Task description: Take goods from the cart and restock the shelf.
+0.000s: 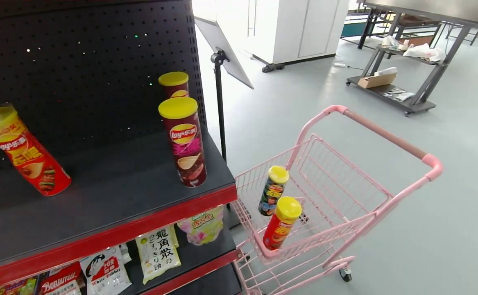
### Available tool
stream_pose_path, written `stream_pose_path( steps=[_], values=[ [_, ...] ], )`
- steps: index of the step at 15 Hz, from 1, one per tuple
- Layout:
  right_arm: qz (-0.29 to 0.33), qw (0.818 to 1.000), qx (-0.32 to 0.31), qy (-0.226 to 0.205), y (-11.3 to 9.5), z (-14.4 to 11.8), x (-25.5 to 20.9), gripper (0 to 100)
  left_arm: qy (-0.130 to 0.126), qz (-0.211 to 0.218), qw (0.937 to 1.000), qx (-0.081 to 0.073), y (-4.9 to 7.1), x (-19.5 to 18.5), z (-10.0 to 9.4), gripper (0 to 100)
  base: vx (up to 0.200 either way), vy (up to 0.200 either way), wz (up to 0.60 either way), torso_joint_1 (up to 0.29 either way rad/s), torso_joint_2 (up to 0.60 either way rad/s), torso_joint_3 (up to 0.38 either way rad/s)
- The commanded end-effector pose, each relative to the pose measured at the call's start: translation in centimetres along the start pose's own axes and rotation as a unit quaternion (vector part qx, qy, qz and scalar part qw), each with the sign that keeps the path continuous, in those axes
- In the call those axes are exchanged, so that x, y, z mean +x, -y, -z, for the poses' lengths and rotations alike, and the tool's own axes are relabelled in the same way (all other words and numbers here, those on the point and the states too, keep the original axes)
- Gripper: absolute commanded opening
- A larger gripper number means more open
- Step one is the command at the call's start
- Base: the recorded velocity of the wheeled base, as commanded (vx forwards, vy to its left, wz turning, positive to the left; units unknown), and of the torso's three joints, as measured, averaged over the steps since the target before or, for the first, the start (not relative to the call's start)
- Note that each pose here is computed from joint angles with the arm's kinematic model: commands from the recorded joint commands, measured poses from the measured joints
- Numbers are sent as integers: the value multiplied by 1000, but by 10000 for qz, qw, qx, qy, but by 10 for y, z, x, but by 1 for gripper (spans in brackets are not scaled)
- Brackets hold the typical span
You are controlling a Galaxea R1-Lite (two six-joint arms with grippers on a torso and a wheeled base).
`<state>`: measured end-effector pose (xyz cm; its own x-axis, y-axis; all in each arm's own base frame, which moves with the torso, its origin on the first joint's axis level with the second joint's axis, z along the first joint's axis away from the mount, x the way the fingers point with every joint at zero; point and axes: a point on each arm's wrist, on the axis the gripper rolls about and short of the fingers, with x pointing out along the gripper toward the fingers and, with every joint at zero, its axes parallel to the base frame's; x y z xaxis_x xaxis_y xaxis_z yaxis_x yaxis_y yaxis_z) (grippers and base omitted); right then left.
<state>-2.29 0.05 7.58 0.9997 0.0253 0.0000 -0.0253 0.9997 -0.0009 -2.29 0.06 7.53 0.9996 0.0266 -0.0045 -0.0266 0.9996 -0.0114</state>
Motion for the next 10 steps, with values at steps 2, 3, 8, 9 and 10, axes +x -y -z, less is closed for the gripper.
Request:
stream_pose_path(
  steps=[2,3,8,9,10],
  values=[
    [-4,10000,-11,0,0,0,0,100,-8,-5,10000,-4,0,0,0,100,0,0,0,0,0,0],
    [12,10000,-11,0,0,0,0,100,-8,-5,10000,-4,0,0,0,100,0,0,0,0,0,0],
    [19,10000,-11,0,0,0,0,100,-8,-5,10000,-4,0,0,0,100,0,0,0,-102,253,145],
    [19,10000,-11,0,0,0,0,100,-8,-5,10000,-4,0,0,0,100,0,0,0,-134,344,198],
    [19,10000,-11,0,0,0,0,100,-8,-5,10000,-4,0,0,0,100,0,0,0,-139,339,193]
  ],
)
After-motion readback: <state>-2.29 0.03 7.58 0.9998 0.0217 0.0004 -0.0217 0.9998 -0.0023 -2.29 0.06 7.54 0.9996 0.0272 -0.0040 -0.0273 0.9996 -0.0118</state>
